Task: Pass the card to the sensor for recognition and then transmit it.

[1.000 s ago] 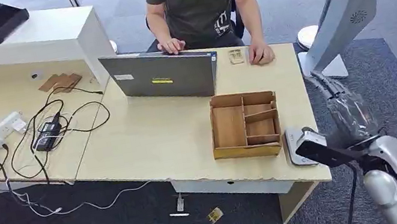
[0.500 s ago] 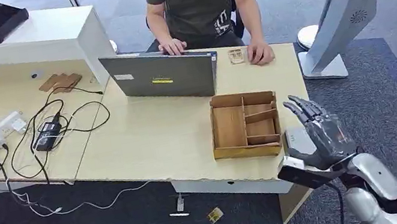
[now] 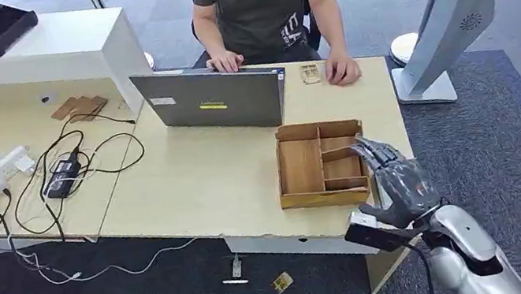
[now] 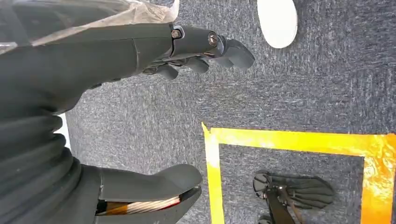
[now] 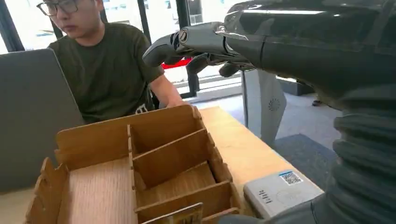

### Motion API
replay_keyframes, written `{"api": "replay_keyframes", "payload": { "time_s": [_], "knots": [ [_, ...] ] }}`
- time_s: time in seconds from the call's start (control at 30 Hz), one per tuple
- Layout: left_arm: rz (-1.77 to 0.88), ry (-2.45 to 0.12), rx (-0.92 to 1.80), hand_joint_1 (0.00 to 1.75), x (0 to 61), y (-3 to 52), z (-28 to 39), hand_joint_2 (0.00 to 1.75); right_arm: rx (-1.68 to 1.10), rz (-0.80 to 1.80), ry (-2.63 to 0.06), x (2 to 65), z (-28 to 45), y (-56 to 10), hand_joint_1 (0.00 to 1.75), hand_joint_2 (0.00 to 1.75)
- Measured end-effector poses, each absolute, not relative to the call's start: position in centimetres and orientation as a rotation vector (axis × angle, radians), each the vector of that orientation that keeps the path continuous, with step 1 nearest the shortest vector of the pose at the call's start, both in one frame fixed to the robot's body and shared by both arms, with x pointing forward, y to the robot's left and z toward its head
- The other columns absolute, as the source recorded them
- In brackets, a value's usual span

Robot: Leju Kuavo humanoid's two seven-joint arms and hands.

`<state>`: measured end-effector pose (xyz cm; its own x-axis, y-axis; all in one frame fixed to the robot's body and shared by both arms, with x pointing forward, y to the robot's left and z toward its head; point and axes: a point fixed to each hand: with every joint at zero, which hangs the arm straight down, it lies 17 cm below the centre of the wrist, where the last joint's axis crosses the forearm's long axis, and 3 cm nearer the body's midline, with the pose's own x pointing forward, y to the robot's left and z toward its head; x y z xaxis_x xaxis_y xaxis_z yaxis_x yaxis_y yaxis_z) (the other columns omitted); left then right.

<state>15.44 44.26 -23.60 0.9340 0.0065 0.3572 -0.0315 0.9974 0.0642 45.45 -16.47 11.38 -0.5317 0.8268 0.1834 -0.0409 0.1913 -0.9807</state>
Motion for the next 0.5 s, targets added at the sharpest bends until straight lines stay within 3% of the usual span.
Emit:
{"api": "replay_keyframes", "payload": {
  "time_s": [0.5],
  "knots": [
    [0.004,-0.378,0.068,0.0,15.6,44.1,-23.6,1.75,-0.667,1.445,-1.672,46.2,8.1,-13.6,0.0,1.75]
  ]
}}
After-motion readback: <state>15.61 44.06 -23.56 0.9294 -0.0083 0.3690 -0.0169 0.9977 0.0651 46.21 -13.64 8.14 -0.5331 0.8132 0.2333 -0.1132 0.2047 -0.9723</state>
